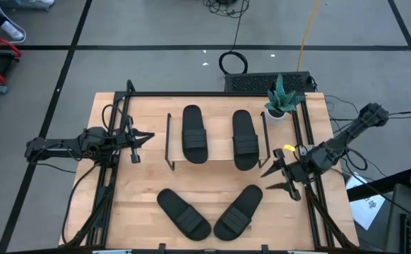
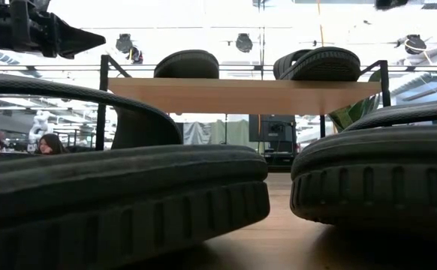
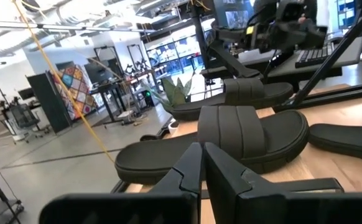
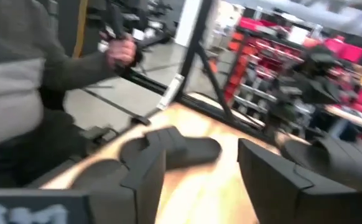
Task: Pick and place slides into the shelf
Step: Put the right black slide under the shelf
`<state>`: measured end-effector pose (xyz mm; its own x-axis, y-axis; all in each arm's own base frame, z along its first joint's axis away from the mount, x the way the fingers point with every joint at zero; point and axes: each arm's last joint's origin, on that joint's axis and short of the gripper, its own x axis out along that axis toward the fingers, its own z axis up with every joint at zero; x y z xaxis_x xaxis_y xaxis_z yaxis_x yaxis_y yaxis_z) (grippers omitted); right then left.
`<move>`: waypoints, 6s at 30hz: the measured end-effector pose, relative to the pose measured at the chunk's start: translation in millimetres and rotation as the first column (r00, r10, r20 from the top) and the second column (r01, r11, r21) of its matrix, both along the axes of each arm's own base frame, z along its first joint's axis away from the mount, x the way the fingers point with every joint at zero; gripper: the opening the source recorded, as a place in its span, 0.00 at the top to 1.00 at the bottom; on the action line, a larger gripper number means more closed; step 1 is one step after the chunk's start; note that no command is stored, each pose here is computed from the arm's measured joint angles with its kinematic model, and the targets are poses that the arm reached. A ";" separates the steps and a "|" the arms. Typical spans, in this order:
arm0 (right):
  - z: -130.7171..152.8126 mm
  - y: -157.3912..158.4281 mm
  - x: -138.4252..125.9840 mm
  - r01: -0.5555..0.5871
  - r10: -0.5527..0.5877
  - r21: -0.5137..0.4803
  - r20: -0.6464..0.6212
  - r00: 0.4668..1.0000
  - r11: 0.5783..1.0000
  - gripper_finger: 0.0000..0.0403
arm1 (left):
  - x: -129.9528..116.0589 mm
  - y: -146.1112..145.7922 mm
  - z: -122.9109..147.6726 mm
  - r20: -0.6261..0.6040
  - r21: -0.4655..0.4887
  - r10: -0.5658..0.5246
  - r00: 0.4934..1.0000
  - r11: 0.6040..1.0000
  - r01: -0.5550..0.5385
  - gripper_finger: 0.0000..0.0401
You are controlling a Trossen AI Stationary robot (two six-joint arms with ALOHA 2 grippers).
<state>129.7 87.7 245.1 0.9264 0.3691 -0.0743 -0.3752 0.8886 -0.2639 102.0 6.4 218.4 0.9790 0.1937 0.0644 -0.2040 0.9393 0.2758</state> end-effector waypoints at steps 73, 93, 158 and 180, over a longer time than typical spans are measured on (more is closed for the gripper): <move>-20.6 -50.6 14.2 -0.107 0.106 0.020 0.040 0.994 0.994 1.00 | 46.1 -21.9 4.3 -0.096 -0.026 -0.294 0.951 0.956 0.293 0.99; -13.9 -51.8 8.5 -0.108 0.101 0.085 0.075 0.992 0.991 1.00 | 144.3 -126.4 22.0 -0.384 0.117 -0.272 0.882 0.934 0.339 1.00; -7.8 -51.6 8.0 -0.119 0.102 0.216 0.089 0.991 0.969 1.00 | 323.2 -264.4 -31.8 -0.617 0.034 -0.278 0.736 0.925 0.378 0.16; -7.9 -51.6 8.1 -0.119 0.102 0.221 0.086 0.991 0.968 1.00 | 336.6 -249.7 -67.0 -0.702 0.137 -0.238 0.672 0.880 0.455 0.16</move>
